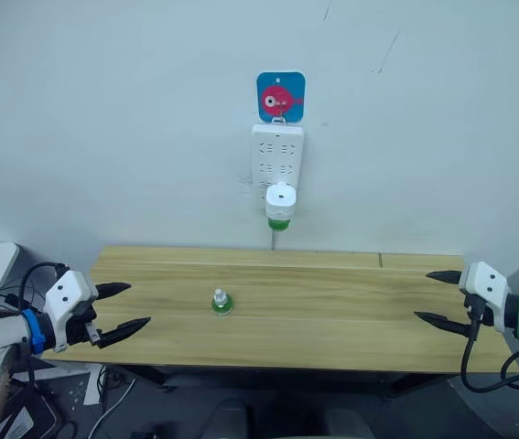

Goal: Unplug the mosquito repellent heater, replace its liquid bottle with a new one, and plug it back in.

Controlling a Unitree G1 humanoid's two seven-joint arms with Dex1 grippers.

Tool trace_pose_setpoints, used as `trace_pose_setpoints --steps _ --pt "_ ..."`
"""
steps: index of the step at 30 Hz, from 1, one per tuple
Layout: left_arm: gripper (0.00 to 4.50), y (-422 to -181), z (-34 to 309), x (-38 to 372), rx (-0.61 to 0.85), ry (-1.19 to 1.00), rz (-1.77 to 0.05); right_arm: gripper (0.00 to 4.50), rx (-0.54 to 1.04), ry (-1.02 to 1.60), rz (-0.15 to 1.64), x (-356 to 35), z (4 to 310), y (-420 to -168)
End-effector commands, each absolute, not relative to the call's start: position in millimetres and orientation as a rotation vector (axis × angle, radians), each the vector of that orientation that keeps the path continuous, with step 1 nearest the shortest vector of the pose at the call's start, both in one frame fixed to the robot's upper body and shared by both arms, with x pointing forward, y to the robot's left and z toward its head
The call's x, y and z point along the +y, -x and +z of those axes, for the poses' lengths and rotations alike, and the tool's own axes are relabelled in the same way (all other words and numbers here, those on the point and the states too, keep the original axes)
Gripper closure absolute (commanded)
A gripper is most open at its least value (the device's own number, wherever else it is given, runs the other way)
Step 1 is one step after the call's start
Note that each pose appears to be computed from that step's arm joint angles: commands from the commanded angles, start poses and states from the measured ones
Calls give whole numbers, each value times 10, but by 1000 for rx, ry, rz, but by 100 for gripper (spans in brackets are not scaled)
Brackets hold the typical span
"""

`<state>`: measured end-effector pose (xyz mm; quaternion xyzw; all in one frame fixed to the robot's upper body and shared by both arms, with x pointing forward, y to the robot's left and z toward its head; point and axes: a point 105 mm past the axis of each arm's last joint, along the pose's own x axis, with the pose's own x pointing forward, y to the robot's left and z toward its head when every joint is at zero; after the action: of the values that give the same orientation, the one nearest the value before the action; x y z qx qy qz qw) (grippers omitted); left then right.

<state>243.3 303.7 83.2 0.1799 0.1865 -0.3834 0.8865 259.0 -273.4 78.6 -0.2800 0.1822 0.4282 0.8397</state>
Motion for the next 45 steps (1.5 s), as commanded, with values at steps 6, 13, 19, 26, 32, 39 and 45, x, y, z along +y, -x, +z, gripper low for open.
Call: trace_pose_setpoints --steps 6,13,19,26,32,39,45 --pt "0 -2767 1280 2741 244 -263 -821 2 250 583 884 -2523 1160 -2532" --pt "0 -3280 1576 2292 113 -181 -825 2 114 467 855 -2032 1551 -2421" --pt "0 -3621 1728 2004 50 -155 -867 2 92 389 816 -1680 1667 -2336" --pt "0 -3915 1844 1863 8 -112 -873 2 32 343 790 -1464 1805 -2305" --pt "0 -4038 1824 1859 16 -137 -881 2 17 332 785 -1402 1870 -2290" --pt "0 -4089 1824 1725 29 -202 -969 2 19 332 773 -1383 1902 -2283" --pt "0 -4159 1887 1648 20 -220 -987 2 18 330 778 -1350 1935 -2280"
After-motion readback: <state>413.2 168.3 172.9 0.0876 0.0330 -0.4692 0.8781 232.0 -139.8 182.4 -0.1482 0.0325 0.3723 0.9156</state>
